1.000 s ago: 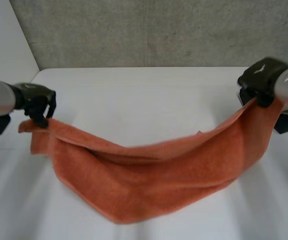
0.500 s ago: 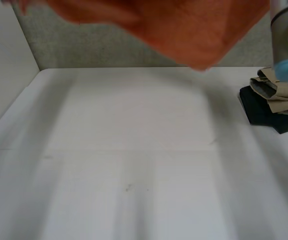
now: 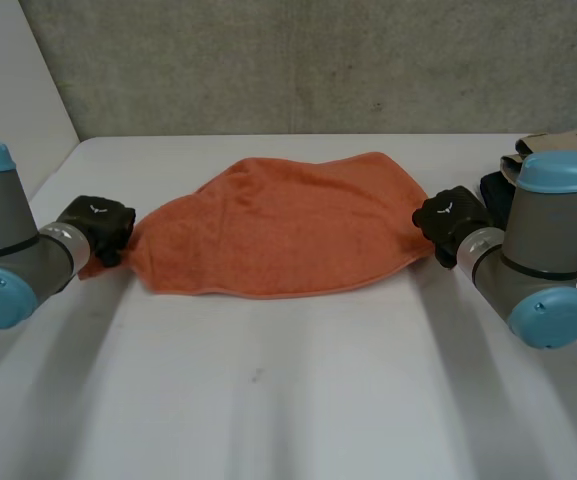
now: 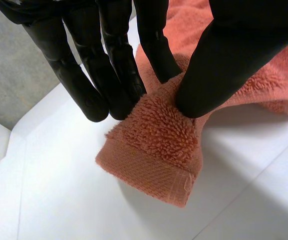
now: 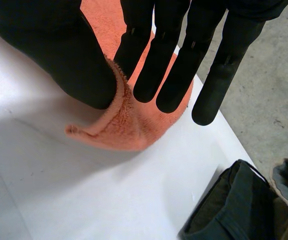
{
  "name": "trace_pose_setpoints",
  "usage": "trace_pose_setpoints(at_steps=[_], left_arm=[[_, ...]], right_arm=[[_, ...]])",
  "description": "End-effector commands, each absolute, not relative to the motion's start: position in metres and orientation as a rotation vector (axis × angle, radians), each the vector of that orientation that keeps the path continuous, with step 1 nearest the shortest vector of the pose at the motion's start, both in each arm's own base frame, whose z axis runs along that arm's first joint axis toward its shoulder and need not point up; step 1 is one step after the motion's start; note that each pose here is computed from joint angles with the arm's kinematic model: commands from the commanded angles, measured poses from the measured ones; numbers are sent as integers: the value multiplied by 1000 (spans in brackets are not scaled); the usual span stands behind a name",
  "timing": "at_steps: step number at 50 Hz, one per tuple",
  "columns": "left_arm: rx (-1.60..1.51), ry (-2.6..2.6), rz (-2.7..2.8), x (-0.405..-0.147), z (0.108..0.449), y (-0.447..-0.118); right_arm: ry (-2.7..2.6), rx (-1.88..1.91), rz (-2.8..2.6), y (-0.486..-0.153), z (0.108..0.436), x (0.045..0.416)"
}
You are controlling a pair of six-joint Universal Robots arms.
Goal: Fold the laundry.
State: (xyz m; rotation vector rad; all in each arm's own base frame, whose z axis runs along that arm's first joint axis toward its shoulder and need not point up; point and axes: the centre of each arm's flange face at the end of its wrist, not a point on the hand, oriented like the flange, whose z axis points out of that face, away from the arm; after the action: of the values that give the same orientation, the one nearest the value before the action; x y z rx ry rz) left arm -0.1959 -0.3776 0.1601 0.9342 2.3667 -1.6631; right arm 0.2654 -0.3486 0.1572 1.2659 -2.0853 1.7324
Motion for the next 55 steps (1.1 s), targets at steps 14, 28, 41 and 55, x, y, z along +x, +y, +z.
trace_pose_setpoints(at_steps=[14,28,41,55], left_arm=[[980,2402,-1580,-189,139,-376],[1072,2318,-1592,-194,123,-385],[981,2280,-1697,-195,131,-404],[962,2402,-1760,-186,178,-366]], right_arm=[[-2135,1276,1716,-339,158,256],[-2148,1295,1701,-335,153,256],[-2147,1279,1703,-335,157,251],[-2129,1366,1766,-312,195,248]])
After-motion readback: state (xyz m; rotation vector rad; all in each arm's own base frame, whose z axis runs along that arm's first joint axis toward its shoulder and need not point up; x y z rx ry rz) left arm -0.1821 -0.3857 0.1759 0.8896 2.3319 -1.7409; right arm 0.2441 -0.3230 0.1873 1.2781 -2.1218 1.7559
